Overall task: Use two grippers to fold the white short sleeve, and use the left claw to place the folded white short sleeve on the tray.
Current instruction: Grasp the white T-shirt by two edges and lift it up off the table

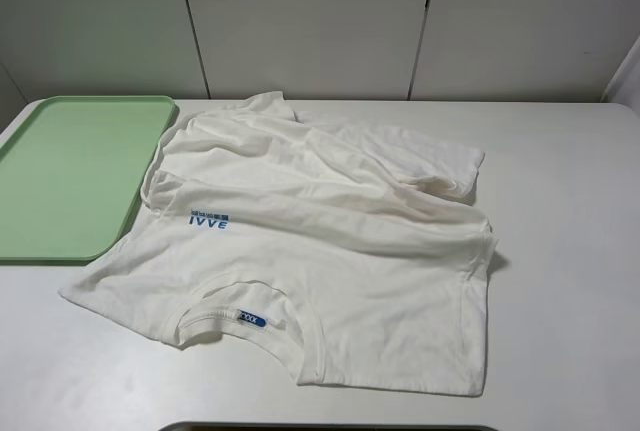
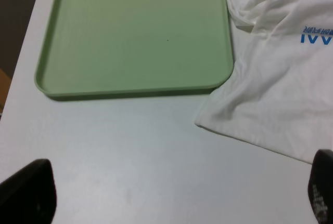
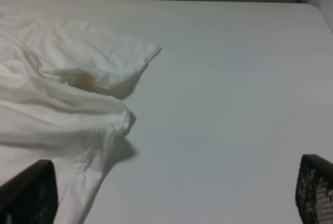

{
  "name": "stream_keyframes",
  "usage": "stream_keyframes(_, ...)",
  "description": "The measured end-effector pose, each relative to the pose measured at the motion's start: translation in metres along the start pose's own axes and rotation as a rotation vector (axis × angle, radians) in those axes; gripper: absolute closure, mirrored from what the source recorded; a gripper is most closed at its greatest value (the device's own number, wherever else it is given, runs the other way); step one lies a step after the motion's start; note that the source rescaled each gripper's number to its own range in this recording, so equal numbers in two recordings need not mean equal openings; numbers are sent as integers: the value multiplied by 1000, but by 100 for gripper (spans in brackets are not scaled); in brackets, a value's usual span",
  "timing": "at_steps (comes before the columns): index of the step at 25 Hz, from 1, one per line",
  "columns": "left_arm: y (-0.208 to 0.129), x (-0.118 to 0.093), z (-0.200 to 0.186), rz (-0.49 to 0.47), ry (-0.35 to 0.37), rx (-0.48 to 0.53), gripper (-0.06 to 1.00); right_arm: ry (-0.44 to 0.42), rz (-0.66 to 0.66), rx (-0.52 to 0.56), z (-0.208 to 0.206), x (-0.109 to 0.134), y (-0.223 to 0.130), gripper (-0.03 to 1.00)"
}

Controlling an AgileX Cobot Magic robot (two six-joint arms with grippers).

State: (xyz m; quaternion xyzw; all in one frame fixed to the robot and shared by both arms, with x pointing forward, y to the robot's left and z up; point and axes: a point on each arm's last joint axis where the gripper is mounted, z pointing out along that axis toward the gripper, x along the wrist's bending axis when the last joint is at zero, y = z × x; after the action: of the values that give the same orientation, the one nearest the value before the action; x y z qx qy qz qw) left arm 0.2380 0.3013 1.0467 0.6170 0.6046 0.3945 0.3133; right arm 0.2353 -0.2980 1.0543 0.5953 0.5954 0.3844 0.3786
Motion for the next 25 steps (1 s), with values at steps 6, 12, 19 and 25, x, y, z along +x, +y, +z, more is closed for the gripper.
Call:
stream_keyframes(6, 0, 0, 0, 0, 0, 0, -1, 0, 0, -1, 0, 0, 0, -3)
stream_keyframes(12, 0, 0, 0, 0, 0, 0, -1, 0, 0, -1, 0, 0, 0, -3)
stream_keyframes(19, 0, 0, 0, 0, 0, 0, -1, 0, 0, -1, 0, 0, 0, -3)
stream_keyframes(25, 0, 0, 0, 0, 0, 0, -1, 0, 0, -1, 0, 0, 0, -3)
